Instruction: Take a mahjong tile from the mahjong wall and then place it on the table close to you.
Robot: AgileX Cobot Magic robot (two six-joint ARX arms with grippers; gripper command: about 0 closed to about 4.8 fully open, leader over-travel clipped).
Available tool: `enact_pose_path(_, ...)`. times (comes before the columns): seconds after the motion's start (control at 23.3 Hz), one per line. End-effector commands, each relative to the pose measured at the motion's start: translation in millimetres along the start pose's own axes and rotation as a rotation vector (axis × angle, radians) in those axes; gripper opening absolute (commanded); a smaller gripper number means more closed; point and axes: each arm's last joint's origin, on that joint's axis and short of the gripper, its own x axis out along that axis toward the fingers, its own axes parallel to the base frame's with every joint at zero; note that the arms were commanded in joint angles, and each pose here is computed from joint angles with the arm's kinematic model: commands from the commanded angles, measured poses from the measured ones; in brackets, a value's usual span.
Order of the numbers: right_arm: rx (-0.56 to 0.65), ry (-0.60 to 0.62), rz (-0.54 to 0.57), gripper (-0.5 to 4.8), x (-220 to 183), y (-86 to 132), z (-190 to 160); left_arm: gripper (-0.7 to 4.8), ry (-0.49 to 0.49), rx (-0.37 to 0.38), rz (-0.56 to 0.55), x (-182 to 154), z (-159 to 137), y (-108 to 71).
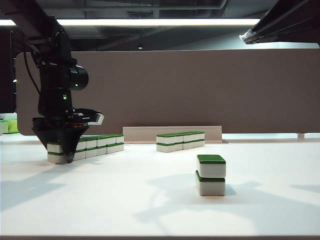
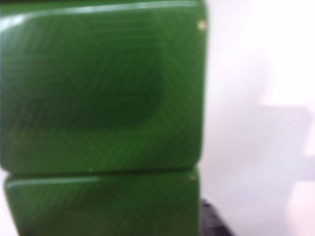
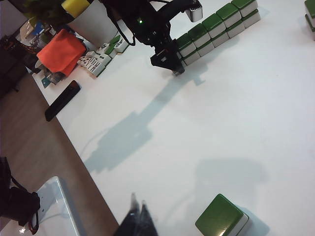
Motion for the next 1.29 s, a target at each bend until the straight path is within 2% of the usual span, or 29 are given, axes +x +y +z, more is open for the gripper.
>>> enact_pose_path(0.04, -0.017, -0.014, -0.008, -0.01, -1.0, 1.5, 2.9, 2.15, 0.014, 0.002, -0.001, 5.0, 0.0, -0.3)
enact_pose_path(0.39, -0.017, -0.017, -0.018, -0.01, -1.0, 1.2, 3.0, 2.01, 0.093, -0.004, -0.036, 0.9, -8.1, -3.9)
enact_pose_path(0.43, -0.017, -0.017, -0.017, -0.01, -1.0, 1.2, 3.0, 1.71, 0.114, -0.005, -0.045, -1.2, -10.6, -5.0)
enact_pose_path(0.51, -0.018, -0.018, -0.018, -0.01, -1.0, 1.2, 3.1, 1.69, 0.13, -0.022, -0.054, -6.6, -13.4, -6.5)
enact_pose_path(0.73, -0.018, -0.018, -0.018, -0.01, -0.9, 1.1, 3.1, 1.69, 0.087, -0.048, -0.103, -17.4, -13.3, -10.0)
enact_pose_path(0.9, -0.019, -0.019, -0.018, -0.01, -0.9, 1.2, 3.3, 1.69, 0.053, -0.037, -0.166, -22.1, -10.3, -19.0)
enact_pose_path(1.07, -0.02, -0.022, -0.029, -0.01, -0.9, 0.8, 3.4, 1.7, 0.068, 0.029, -0.179, -22.2, -4.9, -38.0)
enact_pose_path(1.2, -0.02, -0.027, -0.049, -0.01, -0.9, 0.2, 3.6, 1.7, 0.075, 0.137, -0.191, -22.1, 0.4, -58.3)
enact_pose_path(1.29, -0.021, -0.03, -0.066, -0.01, -0.9, -0.3, 3.7, 1.7, 0.074, 0.253, -0.197, -21.9, 8.0, -87.4)
